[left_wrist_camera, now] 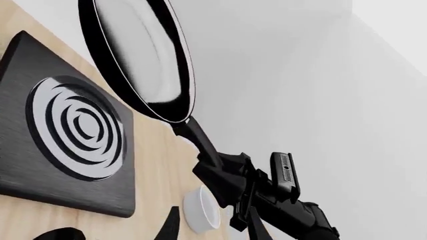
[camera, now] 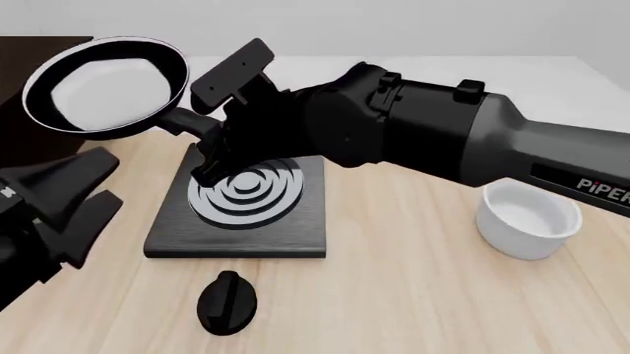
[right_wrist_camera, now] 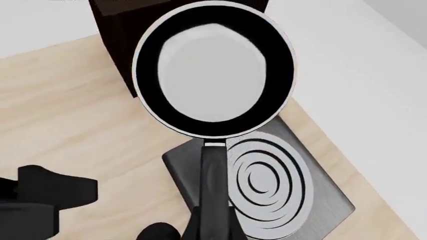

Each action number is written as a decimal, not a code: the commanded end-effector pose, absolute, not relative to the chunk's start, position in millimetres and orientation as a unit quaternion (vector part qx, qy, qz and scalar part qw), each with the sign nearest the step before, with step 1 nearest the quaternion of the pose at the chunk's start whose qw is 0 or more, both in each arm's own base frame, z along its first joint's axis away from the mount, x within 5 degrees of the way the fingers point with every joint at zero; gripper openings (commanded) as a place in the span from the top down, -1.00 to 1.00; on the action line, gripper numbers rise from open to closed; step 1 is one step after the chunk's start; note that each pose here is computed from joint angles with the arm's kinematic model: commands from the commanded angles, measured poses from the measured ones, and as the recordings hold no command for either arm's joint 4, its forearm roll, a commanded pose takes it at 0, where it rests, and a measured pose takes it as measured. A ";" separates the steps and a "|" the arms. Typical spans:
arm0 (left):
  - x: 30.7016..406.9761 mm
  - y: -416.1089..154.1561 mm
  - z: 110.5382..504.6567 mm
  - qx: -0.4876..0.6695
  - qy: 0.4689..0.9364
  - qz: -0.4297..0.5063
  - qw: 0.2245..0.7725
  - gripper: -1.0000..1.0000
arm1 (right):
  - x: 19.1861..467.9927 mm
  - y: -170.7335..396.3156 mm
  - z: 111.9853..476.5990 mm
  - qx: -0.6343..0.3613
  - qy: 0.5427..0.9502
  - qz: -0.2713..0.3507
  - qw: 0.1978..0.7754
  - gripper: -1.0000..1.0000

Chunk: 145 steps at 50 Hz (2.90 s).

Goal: Put the frying pan on the cabinet shelf.

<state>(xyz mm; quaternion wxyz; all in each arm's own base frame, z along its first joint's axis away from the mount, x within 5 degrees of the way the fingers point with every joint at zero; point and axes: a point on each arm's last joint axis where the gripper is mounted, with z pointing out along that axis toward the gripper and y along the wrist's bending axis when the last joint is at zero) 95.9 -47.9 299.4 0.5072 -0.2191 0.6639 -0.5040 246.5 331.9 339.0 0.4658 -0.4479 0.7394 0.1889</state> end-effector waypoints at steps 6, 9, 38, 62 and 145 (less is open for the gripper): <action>97.5 -47.7 293.4 -0.227 0.664 -0.503 0.504 -1.00 | 234.8 339.6 352.9 -0.443 0.723 0.214 0.485 1.00; 97.5 -47.5 293.1 -0.228 0.664 -0.503 0.504 -1.00 | 232.1 341.4 355.0 -0.446 0.719 0.216 0.487 1.00; 100.0 -48.6 292.3 -0.221 0.672 -0.492 0.508 -1.00 | 200.1 354.1 349.5 -0.470 0.707 0.239 0.471 1.00; 101.9 -49.6 282.0 -0.227 0.676 -0.491 0.500 -1.00 | 179.5 361.7 344.4 -0.477 0.700 0.261 0.464 1.00; 111.7 -50.0 273.5 -0.223 0.689 -0.462 0.512 1.00 | 141.1 304.6 401.1 -0.434 0.677 0.319 0.501 -1.00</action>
